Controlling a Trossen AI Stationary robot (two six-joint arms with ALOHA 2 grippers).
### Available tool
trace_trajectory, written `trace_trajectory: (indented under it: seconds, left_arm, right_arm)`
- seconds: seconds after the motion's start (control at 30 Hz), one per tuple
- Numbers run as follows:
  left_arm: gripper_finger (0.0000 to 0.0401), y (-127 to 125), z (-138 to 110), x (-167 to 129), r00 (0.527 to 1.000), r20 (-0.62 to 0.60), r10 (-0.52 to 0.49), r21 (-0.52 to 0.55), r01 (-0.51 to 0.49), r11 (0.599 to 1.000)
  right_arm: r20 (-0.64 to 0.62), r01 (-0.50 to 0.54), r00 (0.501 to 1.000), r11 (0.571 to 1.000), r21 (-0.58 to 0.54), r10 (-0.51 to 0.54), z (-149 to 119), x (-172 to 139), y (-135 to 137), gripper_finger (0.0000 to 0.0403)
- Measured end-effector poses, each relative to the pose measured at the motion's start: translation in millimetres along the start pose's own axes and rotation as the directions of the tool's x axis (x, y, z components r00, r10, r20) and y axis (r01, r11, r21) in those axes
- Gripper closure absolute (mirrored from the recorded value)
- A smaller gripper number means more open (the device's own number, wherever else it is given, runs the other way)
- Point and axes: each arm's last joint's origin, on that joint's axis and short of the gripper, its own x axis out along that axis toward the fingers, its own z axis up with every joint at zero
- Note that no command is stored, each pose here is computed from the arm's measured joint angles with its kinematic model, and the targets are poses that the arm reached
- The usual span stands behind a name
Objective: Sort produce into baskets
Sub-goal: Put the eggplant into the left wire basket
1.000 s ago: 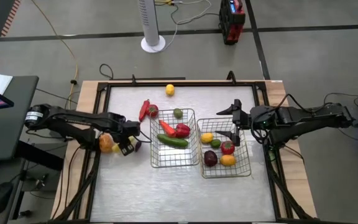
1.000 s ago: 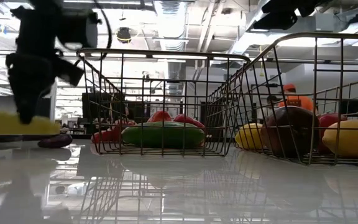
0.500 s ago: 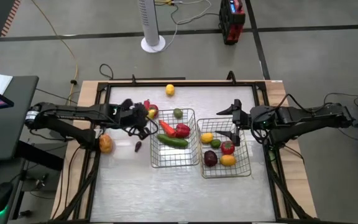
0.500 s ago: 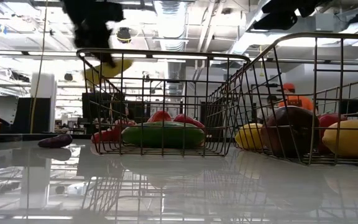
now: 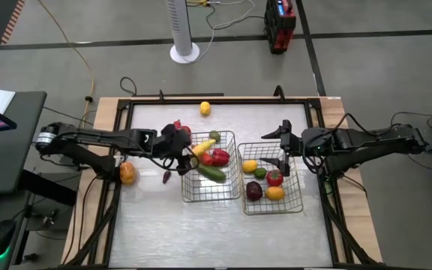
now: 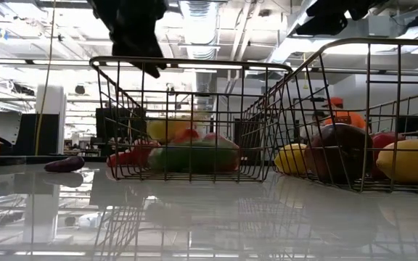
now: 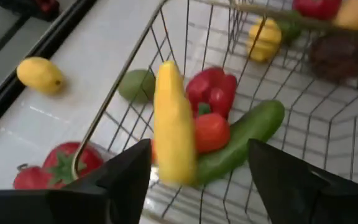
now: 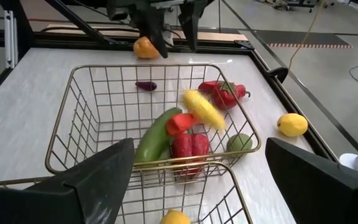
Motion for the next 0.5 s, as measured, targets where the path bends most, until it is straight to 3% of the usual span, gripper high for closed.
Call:
trace_trajectory:
  seconds: [0.13, 0.23, 0.4, 0.5]
  left_arm:
    - [0.0142, 9.1, -10.9, -11.8, 0.988, -0.121, 0.093, -0.009, -0.095, 0.995]
    - [0.0147, 12.5, -15.6, -31.4, 0.984, -0.120, 0.135, -0.046, -0.141, 0.989]
    - [0.0150, 11.6, -35.3, -58.3, 0.978, -0.131, 0.160, -0.099, -0.174, 0.980]
    - [0.0150, 9.1, -56.8, -52.7, 0.967, -0.208, 0.146, -0.158, -0.180, 0.971]
  right_arm:
    - [-0.001, 0.000, 1.000, 1.000, 0.004, 0.000, -0.1, -0.1, 0.0, 0.0014]
    - [-0.012, 0.001, 1.000, 1.000, 0.004, 0.000, -1.2, 0.0, 0.0, 0.0014]
    - [-0.016, 0.000, 1.000, 1.000, 0.002, 0.000, -1.6, -0.1, 0.1, 0.0014]
    - [-0.014, 0.000, 1.000, 1.000, 0.001, 0.000, -1.4, 0.0, 0.1, 0.0014]
